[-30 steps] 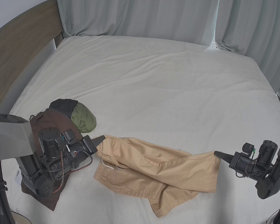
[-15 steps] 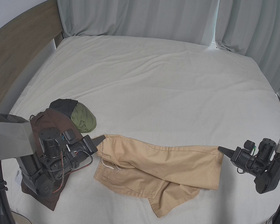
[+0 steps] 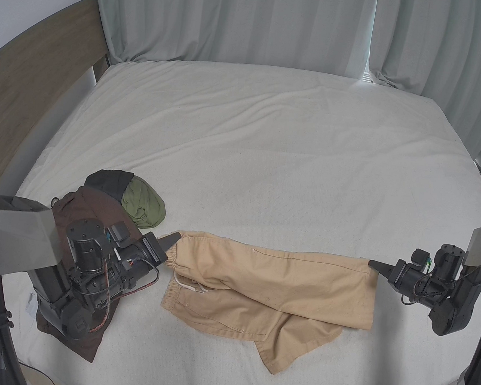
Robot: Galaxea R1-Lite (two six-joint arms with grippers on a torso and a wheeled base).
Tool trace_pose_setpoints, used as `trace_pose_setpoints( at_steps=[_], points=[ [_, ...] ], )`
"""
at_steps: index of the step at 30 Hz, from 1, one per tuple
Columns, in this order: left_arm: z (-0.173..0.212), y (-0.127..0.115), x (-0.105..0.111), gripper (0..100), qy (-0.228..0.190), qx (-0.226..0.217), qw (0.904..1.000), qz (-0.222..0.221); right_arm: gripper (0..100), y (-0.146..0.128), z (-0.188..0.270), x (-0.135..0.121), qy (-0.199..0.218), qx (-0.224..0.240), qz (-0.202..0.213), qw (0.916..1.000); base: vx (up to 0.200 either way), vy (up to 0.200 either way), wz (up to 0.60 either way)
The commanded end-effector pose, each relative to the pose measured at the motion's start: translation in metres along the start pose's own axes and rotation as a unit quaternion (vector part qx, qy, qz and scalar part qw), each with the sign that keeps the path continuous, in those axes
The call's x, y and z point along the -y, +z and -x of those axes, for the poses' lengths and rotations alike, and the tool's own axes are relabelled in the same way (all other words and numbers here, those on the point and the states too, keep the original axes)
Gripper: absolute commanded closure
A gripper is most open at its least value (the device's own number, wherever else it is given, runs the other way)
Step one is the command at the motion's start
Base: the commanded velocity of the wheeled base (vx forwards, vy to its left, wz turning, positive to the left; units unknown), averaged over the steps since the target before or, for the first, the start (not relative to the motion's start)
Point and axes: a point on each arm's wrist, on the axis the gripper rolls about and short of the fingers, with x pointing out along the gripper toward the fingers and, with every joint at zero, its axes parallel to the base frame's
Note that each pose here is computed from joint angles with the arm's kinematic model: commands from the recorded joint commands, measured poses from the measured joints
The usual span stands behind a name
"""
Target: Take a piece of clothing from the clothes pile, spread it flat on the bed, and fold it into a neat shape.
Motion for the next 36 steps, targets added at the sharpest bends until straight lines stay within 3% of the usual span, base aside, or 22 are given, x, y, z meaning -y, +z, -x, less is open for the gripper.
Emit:
trace_pose_setpoints(
  at_steps=[1, 13, 36],
  points=[
    [0.0, 0.0, 0.0, 100, -0.001, 0.0, 1.0, 0.0, 0, 0.001, 0.0, -0.005, 0.006, 0.0, 0.004, 1.0, 0.0, 0.0, 0.0],
    [0.0, 0.0, 0.0, 100, -0.001, 0.0, 1.0, 0.0, 0, -0.011, 0.006, -0.028, 0.026, -0.024, 0.009, 0.9993, 0.0, 0.0, 0.0],
    [0.0, 0.001, 0.002, 100, -0.003, 0.002, 1.0, -0.001, 0, -0.025, -0.025, -0.025, 0.046, -0.051, 0.014, 0.9976, 0.0, 0.0, 0.0]
  ],
)
